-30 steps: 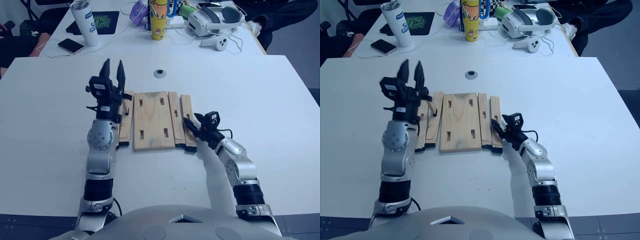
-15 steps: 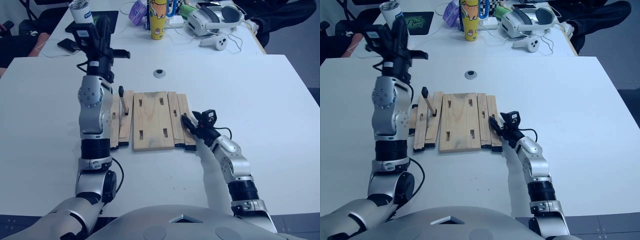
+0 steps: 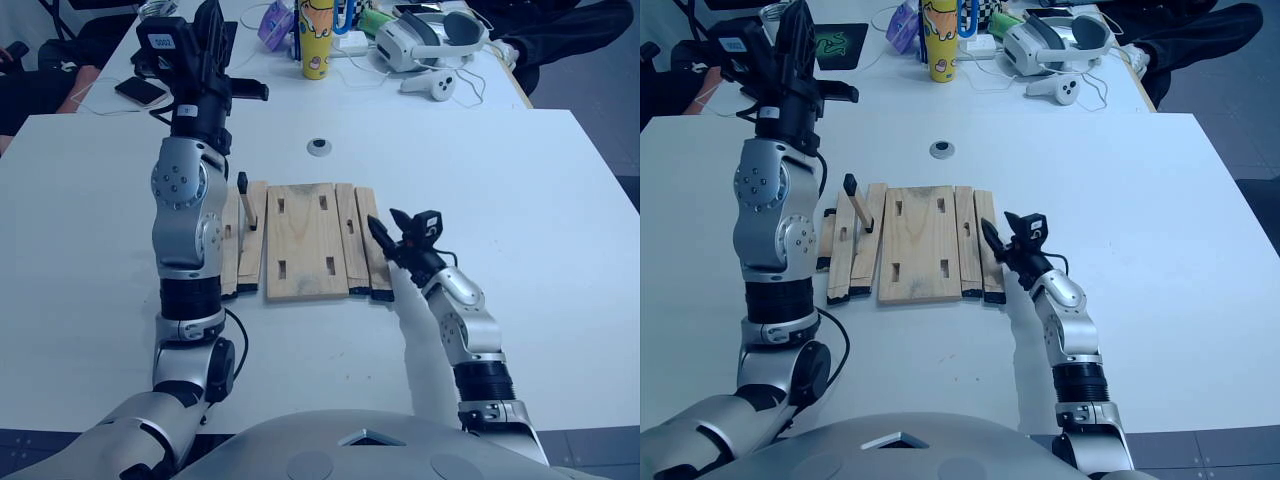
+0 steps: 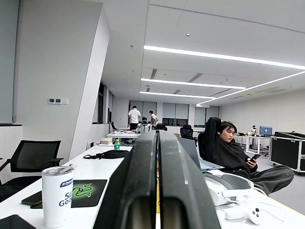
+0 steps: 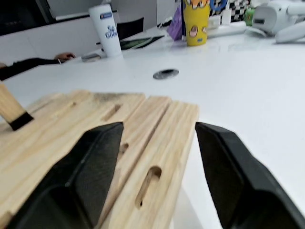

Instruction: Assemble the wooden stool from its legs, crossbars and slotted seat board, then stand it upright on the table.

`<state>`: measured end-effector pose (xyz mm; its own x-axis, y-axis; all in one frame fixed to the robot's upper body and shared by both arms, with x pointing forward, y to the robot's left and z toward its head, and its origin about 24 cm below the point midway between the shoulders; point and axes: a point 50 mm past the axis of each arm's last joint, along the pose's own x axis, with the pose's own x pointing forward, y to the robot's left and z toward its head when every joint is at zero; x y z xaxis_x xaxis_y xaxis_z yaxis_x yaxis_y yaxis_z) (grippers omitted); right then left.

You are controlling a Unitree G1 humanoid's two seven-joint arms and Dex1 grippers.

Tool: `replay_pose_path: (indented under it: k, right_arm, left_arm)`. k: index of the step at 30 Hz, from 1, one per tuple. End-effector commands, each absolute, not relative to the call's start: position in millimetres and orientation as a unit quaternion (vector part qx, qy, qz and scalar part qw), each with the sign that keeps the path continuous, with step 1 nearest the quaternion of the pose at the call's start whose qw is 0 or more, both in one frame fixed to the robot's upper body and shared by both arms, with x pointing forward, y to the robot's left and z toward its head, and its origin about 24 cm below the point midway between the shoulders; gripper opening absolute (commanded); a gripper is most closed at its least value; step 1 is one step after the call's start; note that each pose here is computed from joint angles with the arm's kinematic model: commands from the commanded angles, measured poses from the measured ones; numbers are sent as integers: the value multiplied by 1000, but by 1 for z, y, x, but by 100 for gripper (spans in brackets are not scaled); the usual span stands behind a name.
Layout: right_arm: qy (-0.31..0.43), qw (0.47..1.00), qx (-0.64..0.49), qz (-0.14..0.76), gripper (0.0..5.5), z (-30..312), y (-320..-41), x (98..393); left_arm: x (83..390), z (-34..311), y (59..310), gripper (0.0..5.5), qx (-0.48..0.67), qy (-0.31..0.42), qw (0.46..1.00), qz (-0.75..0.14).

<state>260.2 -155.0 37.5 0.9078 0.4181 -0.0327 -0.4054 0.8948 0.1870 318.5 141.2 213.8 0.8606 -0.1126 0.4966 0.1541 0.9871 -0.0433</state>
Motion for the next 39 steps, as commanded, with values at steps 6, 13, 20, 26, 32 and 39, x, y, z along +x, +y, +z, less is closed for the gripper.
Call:
replay_pose_path:
  k: [6,13,20,26,32,39]
  right_arm:
    - [14,975,84,205,280,47,-157,267]
    - [25,976,77,201,280,42,-158,267]
    - [26,976,82,202,280,39,-157,265]
    - [31,976,83,199,280,35,-158,260]
    - [33,976,83,200,280,34,-156,259]
    - [39,974,82,206,280,34,-154,260]
  left_arm:
    - [309,53,150,2,-15,109,993,-42]
    - [331,108,145,2,-16,-3,999,-44]
    - [319,174,138,2,-35,-201,977,-70]
    - [303,204,140,2,-26,-304,949,-76]
    - [301,183,132,2,-15,-275,956,-104]
    - [302,42,149,2,-79,115,989,-36]
